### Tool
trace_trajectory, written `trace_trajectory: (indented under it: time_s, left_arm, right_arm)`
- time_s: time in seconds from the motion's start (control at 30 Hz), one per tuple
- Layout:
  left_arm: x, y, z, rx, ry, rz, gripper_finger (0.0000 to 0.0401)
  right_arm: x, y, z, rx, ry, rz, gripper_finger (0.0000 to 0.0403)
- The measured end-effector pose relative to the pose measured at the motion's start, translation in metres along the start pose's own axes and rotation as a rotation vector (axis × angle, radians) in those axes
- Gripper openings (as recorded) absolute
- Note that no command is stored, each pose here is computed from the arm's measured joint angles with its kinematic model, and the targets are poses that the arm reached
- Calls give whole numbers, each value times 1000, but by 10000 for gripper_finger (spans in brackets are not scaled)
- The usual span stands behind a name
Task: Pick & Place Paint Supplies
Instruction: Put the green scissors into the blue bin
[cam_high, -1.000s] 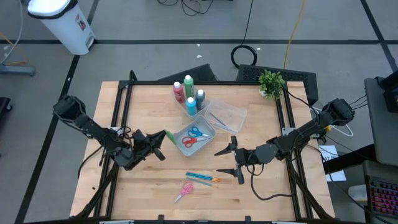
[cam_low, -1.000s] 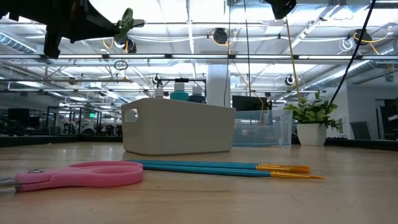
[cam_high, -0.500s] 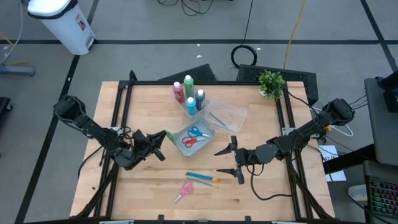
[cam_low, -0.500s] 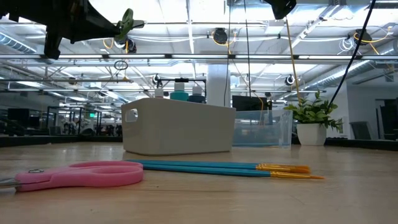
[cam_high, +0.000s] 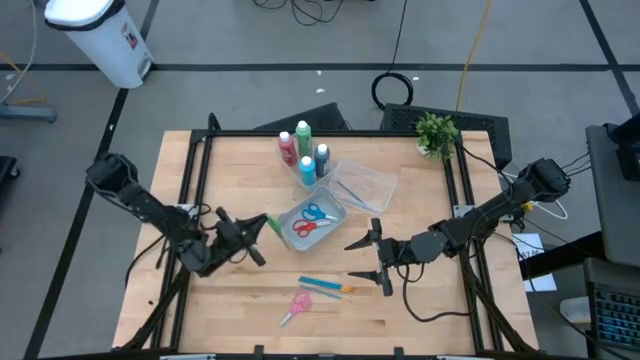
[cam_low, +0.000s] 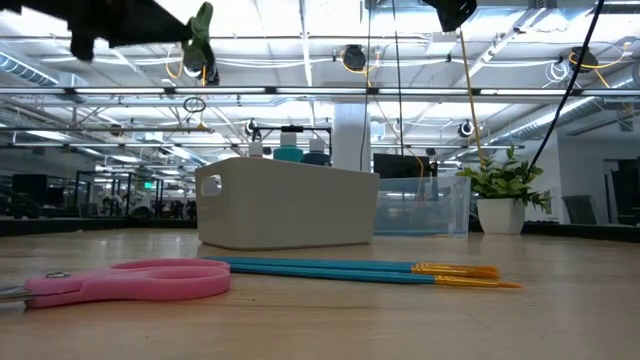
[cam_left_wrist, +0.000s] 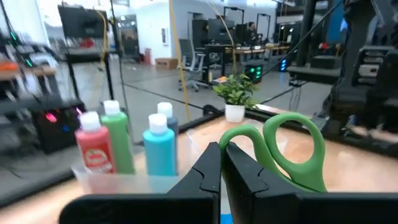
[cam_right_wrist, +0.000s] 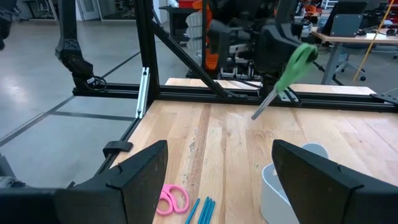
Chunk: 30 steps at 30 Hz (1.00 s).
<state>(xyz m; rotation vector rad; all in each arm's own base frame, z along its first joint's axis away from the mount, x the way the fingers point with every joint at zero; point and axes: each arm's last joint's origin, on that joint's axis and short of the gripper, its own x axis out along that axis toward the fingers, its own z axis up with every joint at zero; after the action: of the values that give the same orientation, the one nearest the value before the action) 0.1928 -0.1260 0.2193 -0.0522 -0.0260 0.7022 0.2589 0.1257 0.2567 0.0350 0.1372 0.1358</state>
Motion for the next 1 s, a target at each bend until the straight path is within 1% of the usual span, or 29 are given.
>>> trace_trajectory:
  time_s: [0.2,0.3,0.4,0.5,0.6,0.63,0.73,0.77,0.83,1.0]
  left_arm:
    - [-6,-17,27,221,5,47,4]
    - [-5,-24,44,280,12,94,4]
    - [-5,-30,58,319,12,89,3]
    - [-2,-35,67,310,-6,14,4]
    - [-1,-39,71,275,-23,-91,4]
    - [1,-41,71,262,-25,-146,3]
    - [8,-47,69,186,2,-368,4]
    - [12,-49,69,168,24,-411,4]
    - [19,-50,73,169,75,-427,3]
    - [39,-42,83,240,227,-351,3]
  right_arm:
    - [0,0,0,0,0,0,279]
    - [0,0,0,0,0,0,279]
    - [0,0,0,0,0,0,279]
    - [0,0,0,0,-1,0,279]
    - [0,0,0,1,-2,0,279]
    - [0,0,0,1,-3,0,279]
    - [0,0,0,1,-4,0,279]
    - [0,0,0,1,-3,0,279]
    - [0,0,0,1,-4,0,279]
    - [0,0,1,3,-7,0,279]
